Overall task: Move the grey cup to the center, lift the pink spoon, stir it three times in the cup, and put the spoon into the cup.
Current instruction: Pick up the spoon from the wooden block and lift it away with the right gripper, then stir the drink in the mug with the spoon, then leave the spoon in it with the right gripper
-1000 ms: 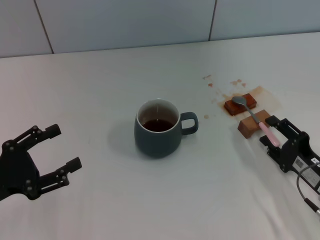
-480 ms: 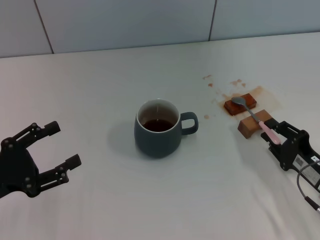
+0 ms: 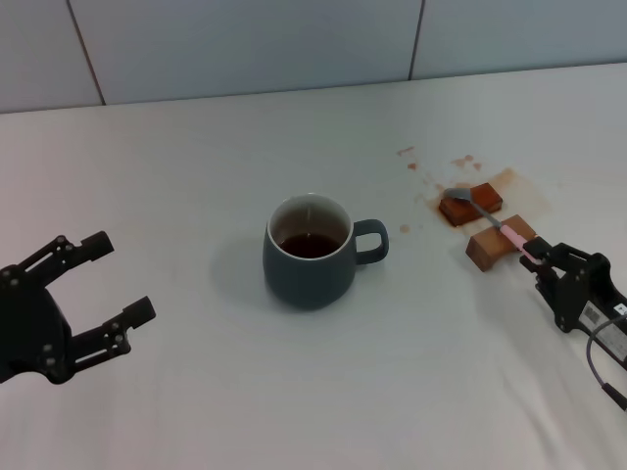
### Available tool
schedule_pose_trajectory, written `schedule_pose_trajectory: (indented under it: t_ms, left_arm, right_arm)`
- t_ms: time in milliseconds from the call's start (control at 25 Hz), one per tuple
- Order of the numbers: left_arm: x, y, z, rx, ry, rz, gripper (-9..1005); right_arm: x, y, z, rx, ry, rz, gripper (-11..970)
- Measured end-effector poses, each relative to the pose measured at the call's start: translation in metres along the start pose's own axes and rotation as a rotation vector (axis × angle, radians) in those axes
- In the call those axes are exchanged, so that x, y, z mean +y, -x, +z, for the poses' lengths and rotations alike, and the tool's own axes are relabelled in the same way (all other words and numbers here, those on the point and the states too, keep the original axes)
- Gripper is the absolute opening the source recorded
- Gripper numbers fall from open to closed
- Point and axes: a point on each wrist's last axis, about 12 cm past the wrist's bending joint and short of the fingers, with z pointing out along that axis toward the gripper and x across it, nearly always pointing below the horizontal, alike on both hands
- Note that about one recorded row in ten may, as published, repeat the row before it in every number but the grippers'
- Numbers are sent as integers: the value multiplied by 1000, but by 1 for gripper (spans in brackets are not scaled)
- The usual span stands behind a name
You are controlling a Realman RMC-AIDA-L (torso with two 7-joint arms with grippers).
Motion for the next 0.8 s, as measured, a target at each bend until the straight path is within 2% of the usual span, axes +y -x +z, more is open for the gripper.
schedule_pose_trajectory:
  t_ms: [40,120,160,200,240,400,480,560,640,720,800]
  left_arm:
    - [0,0,0,0,1,-1,862]
    - [0,0,-1,-1,1,-1,862]
    - [-1,0,-1,-1,2,-2,862]
    - [-2,-1,-1,-3,2,-6,863]
    - [-3,-1,-1,-3,2,-7,863]
    - [-5,-3,0,-6,4,-14,863]
    - [-7,-4,1,-9,3,-16,863]
    - [-8,-4,2,-11,-2,-18,863]
    - [-10,-5,3,-8,-11,-19,863]
    - [-11,-7,4,4,-21,-22,863]
    - [-11,-8,5,16,-28,-25,863]
  right_arm:
    - [0,1,0,-2,-1,-8,328]
    - [2,3,0,-3,8,-41,252]
    - [5,3,0,-7,35,-96,213]
    - [5,3,0,-7,35,-96,175]
    - [9,5,1,-16,65,-163,137]
    - [29,15,3,-78,189,-455,116]
    - [47,24,2,-140,289,-669,106]
    - [63,32,0,-180,382,-808,106]
    - [88,44,-4,-183,517,-964,106]
    - [113,57,-6,-120,616,-1073,105]
    - [144,70,-2,29,700,-1134,105]
